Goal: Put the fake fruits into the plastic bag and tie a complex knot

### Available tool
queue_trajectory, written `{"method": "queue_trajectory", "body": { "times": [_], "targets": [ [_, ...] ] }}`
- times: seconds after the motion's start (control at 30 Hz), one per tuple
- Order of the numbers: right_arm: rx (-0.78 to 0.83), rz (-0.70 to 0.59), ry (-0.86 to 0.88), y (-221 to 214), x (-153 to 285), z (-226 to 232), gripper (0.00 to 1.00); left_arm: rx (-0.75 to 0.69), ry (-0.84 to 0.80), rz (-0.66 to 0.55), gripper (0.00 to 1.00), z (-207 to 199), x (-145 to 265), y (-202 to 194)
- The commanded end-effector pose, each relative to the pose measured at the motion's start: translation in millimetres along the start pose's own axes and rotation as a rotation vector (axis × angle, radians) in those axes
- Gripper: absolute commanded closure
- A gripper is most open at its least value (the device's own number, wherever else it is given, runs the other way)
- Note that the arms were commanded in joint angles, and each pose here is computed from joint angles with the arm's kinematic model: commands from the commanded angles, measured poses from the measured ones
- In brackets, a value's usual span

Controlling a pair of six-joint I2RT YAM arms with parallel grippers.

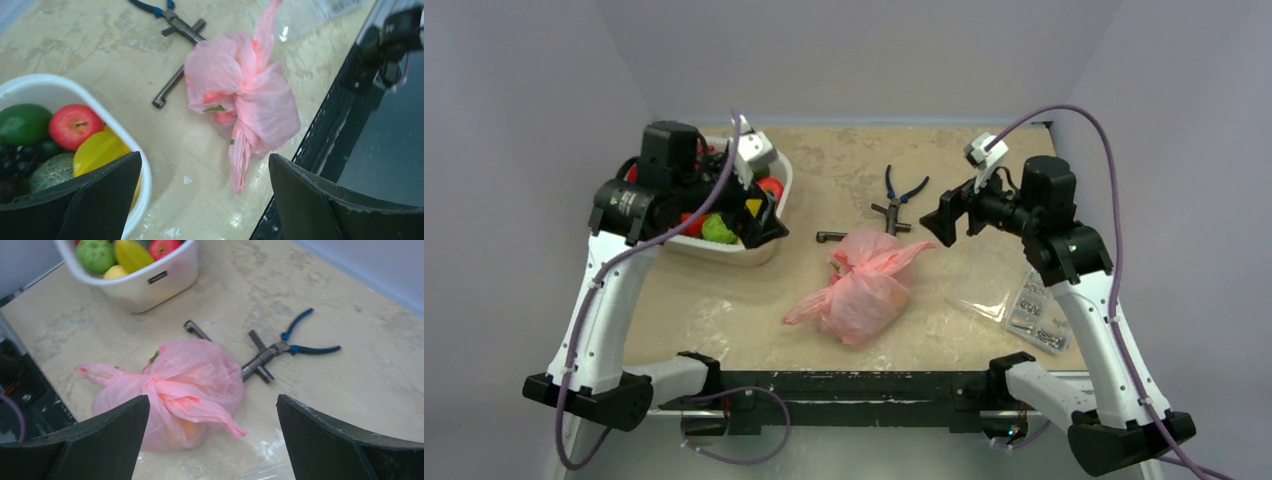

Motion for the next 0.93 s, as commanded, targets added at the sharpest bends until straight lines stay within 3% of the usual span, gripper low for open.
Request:
{"method": "queue_trajectory", "body": {
  "times": [0.0, 0.17, 0.27, 0.4, 0.57, 0.9],
  "targets": [
    [-0.112, 0.005, -0.176, 11, 20, -41, 0.01, 0.325, 0.021, -0.005, 0.0, 23, 28, 12],
    [-0.176, 0.095, -0.398, -9, 29, -89, 0.01, 0.579, 0.226, -0.062, 0.0, 66, 65, -14],
    [-0.25, 0.148, -0.437, -36, 27, -104, 0.01, 0.668, 0.333, -0.05, 0.0, 75, 78, -40],
    [-0.301, 0.168, -0.464, -66, 21, -103, 0.01, 0.667, 0.448, 0.056, 0.0, 72, 86, -75],
    [-0.323, 0.203, -0.477, -92, 21, -97, 0.01, 0.67, 0.475, 0.112, 0.0, 61, 79, -99],
    [-0.302, 0.199, -0.484, -85, 28, -95, 0.01, 0.689, 0.503, 0.121, 0.0, 67, 80, -98]
  ]
}}
Point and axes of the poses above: each gripper's point midway between its finger pads, its own x axis back along the fingers, its own z axis along the line the jaws close on, y = z × x, the point moved 9 cm from there along x, back along the fingers, and after that the axes turned 2 degrees about -x, right-handed, at the moved point
